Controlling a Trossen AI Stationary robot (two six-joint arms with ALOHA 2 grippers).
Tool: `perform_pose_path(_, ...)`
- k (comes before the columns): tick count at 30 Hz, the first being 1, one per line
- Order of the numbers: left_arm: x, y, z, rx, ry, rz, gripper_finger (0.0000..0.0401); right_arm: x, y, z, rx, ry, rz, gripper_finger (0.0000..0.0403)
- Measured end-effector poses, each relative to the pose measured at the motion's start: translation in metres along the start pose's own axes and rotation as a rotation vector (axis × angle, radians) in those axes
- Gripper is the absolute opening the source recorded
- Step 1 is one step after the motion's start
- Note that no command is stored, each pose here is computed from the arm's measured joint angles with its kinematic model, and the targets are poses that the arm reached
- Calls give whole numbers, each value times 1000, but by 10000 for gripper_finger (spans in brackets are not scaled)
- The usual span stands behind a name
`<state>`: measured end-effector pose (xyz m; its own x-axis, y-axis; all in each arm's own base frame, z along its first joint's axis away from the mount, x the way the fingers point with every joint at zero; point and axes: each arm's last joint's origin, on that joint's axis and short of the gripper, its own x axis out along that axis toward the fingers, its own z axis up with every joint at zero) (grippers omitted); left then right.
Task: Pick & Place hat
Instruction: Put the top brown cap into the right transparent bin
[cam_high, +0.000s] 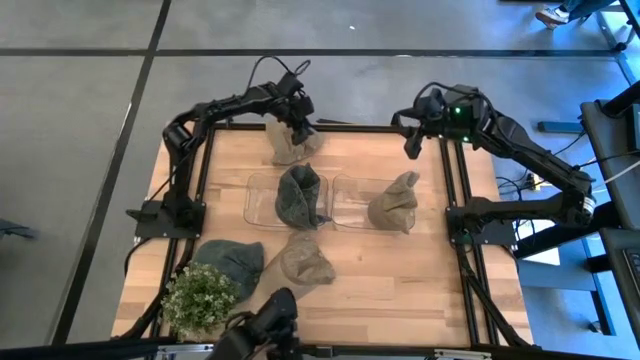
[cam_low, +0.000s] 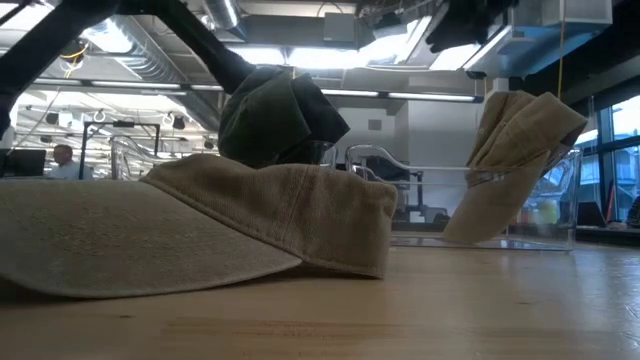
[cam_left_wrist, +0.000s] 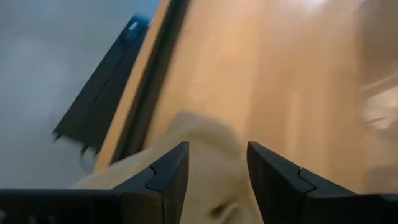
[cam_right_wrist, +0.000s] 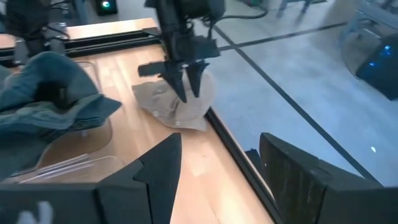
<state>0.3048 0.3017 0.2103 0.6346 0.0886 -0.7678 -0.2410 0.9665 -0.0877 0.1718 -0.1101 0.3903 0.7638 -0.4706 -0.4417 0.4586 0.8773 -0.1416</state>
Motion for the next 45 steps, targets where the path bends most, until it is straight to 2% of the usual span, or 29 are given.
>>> perform_pose_path(4, 5, 5, -4, -5, 69, 131, 155, 0, -6, -1, 14, 6, -27, 217)
perform_pose_path(6, 4, 6, -5, -6, 82, 162, 155, 2, -8, -2, 19, 11, -35, 217)
perform_pose_path(12, 5, 3, -5, -4, 81, 109, 161, 13, -13, -4, 30, 49, -48, 217)
perform_pose_path(18, 7, -4, -8, -17, 124, 75, 191, 29, -14, -7, -2, 91, -37, 217)
perform_pose_path(24, 11, -7, -14, -19, 141, 66, 220, 32, -15, -3, -17, 56, -41, 217)
perform_pose_path(29, 14, -7, -19, -22, 161, 67, 228, 32, -14, -3, -16, 55, -27, 217)
perform_pose_path(31, 15, -7, -21, 18, 182, 101, 228, 32, -14, -3, -12, 56, -27, 217)
perform_pose_path(36, 23, -6, -28, 91, 309, 265, 224, 32, -14, -3, 6, 56, -27, 217)
perform_pose_path(42, 34, -10, -34, 11, 307, 164, 221, 32, -14, -3, 8, 50, -26, 217)
perform_pose_path(45, 35, -13, -35, -3, 314, 142, 202, 32, -15, -2, 8, 37, -28, 217)
